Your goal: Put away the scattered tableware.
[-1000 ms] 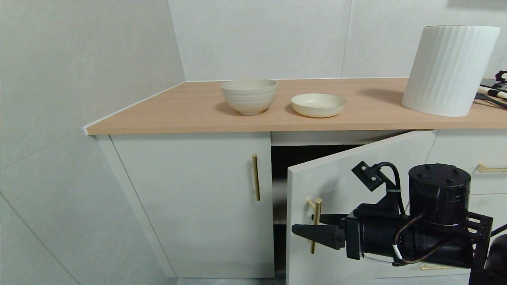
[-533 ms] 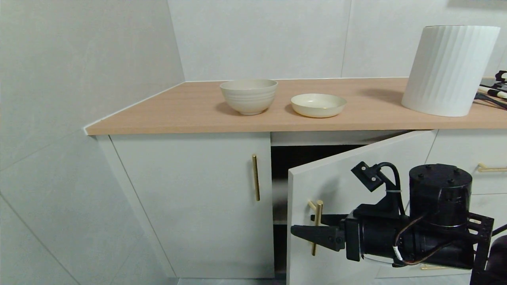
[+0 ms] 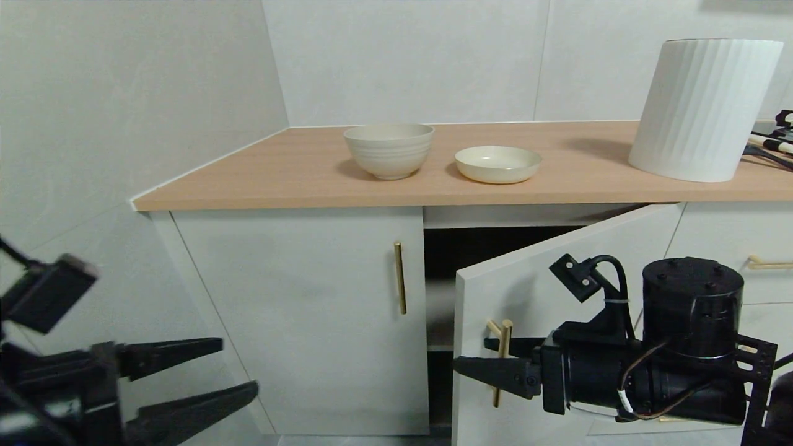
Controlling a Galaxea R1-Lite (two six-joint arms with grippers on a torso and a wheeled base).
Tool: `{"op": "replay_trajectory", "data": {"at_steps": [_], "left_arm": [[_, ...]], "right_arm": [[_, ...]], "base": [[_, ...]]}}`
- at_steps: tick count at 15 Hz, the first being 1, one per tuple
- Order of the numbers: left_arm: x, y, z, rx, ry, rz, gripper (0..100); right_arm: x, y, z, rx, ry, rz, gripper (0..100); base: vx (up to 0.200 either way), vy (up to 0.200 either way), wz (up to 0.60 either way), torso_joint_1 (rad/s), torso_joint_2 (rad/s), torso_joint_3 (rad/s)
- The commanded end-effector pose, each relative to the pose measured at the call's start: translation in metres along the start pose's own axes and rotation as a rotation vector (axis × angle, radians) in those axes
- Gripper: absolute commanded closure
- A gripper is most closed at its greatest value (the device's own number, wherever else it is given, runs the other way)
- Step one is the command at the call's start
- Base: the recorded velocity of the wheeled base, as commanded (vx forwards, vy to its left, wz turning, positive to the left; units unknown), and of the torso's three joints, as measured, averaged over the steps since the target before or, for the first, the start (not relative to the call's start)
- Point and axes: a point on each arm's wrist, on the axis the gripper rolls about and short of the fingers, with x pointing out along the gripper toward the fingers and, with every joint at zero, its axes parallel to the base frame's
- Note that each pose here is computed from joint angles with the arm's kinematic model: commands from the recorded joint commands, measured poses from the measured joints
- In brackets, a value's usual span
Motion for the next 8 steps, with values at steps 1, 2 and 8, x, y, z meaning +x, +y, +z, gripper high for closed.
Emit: {"op": "replay_trajectory", "data": {"at_steps": [1, 2, 8], "left_arm": [[0.104, 0.02, -0.017, -0.121, 0.231, -0.196, 0], [0.116, 0.019, -0.027, -0.145, 0.263, -0.218, 0], [0.15, 0.011, -0.041, -0.222, 0.21, -0.27, 0]], "right_arm": [[-0.006, 0.004, 0.0, -0.01, -0.009, 0.009, 0], [-0.008, 0.004, -0.002, -0.011, -0.006, 0.007, 0], [-0.008, 0.003, -0.003, -0.01, -0.002, 0.005, 0]], "base": [[0.0, 0.0, 0.0, 0.0, 0.0, 0.0], [0.0, 0.0, 0.0, 0.0, 0.0, 0.0], [0.0, 0.0, 0.0, 0.0, 0.0, 0.0]]}}
